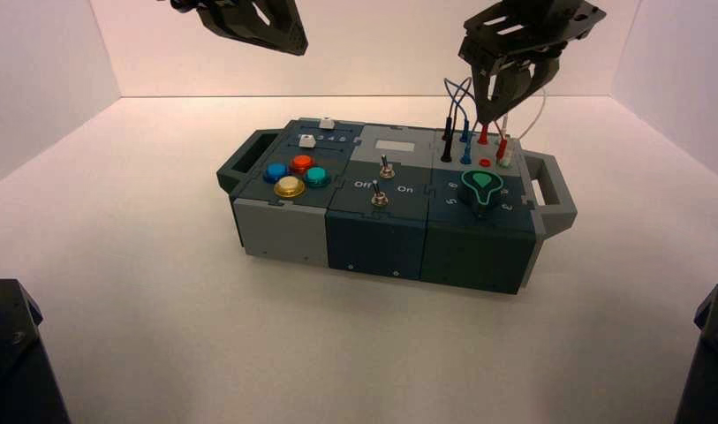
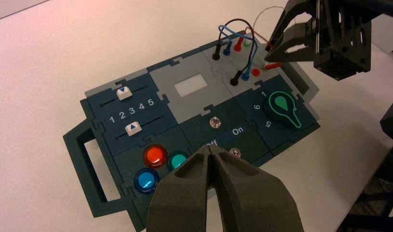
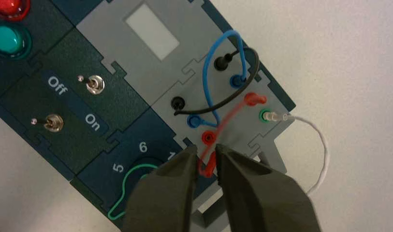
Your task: Insert the red wire.
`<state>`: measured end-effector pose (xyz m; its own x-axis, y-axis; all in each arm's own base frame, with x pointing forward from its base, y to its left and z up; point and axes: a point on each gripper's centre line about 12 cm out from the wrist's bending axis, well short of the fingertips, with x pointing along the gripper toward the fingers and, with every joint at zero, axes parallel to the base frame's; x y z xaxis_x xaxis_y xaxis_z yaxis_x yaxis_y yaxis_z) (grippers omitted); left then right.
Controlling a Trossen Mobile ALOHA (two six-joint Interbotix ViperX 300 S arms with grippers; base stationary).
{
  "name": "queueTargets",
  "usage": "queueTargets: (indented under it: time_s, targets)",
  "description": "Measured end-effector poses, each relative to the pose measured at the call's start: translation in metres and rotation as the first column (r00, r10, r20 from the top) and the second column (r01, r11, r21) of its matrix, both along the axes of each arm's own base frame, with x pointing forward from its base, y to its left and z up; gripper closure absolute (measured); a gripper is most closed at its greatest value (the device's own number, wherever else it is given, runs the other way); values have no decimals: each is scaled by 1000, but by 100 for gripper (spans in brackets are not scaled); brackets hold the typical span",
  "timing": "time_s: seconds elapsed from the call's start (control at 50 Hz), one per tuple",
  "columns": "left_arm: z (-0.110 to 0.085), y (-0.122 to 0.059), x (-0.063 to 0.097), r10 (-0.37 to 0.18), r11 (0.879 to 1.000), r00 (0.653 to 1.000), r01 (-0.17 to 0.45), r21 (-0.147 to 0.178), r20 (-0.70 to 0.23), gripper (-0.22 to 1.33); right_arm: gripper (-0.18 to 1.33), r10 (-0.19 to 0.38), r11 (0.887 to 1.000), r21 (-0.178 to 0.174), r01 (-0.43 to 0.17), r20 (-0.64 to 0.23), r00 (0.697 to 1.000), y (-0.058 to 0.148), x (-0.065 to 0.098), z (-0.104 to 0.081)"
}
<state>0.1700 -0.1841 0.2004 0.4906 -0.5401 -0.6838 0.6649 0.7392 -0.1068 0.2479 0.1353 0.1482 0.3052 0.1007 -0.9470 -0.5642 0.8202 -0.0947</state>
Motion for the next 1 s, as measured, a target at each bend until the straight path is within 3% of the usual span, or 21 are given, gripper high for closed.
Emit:
queueTargets:
  time_s: [0.64, 1.0]
  targets:
    - [4, 1, -1, -1, 1000, 1000, 1, -11, 13, 128, 44, 3, 999, -46, -6, -62, 998, -3, -4, -10]
    - [3, 1, -1, -1, 1000, 1000, 1, -8, 9, 128, 30, 52, 996, -62, -57, -75, 996, 7, -11, -13]
